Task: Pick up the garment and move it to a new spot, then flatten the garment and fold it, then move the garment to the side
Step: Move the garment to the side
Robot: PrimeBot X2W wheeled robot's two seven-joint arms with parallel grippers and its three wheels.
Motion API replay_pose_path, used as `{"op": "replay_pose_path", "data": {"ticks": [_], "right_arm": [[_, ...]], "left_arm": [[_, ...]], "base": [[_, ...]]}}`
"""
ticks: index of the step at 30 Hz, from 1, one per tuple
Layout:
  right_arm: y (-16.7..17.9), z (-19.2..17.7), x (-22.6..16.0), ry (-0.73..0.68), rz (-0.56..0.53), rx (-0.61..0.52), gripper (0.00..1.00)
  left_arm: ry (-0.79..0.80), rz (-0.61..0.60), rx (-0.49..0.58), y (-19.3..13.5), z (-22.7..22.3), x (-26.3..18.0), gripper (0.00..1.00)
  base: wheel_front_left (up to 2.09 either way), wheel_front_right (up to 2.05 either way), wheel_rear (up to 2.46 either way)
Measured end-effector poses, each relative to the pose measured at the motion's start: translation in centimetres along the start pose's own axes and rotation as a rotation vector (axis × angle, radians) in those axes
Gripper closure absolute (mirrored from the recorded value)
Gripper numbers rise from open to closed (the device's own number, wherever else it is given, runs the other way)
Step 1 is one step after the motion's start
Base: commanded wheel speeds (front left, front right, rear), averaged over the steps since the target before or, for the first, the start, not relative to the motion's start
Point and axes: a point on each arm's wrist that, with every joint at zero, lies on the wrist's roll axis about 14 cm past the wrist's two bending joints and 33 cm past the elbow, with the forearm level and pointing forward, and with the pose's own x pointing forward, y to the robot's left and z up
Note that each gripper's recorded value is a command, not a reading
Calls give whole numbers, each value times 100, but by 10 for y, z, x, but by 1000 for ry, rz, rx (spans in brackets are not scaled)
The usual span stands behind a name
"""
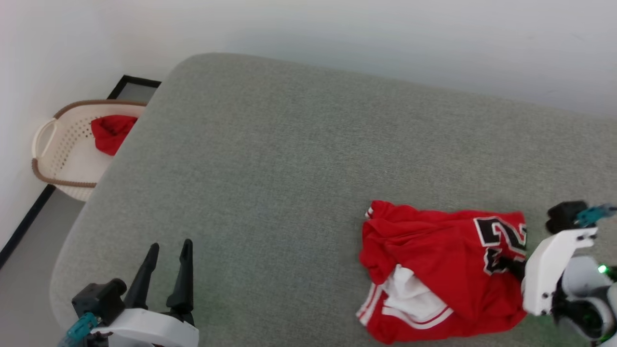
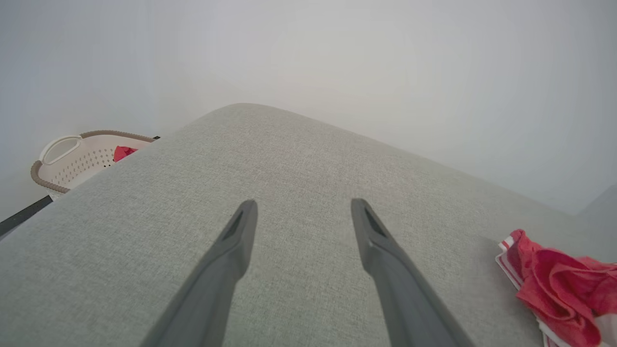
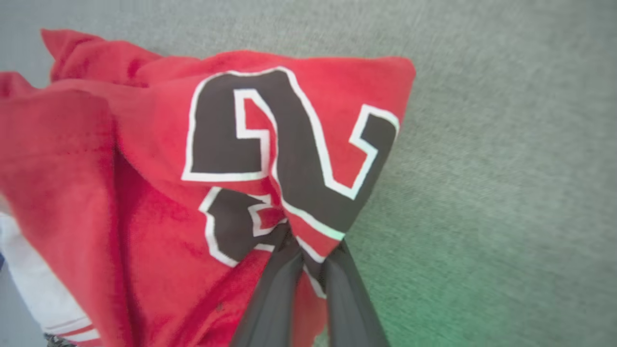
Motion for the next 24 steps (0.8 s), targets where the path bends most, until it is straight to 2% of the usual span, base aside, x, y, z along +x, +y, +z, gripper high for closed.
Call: {"op": "replay_pose_path", "data": {"ticks": [10,24], "right_arm": [[-42,59,-48,-143,-141,-114,100],[-101,97,-101,-226,-344,-231,100]], "left_arm": [[-2,-52,-1,-17,-1,8,0],[7,-191,15,-66,-7,39,0]], "base": [[0,0,0],[0,0,0]]}}
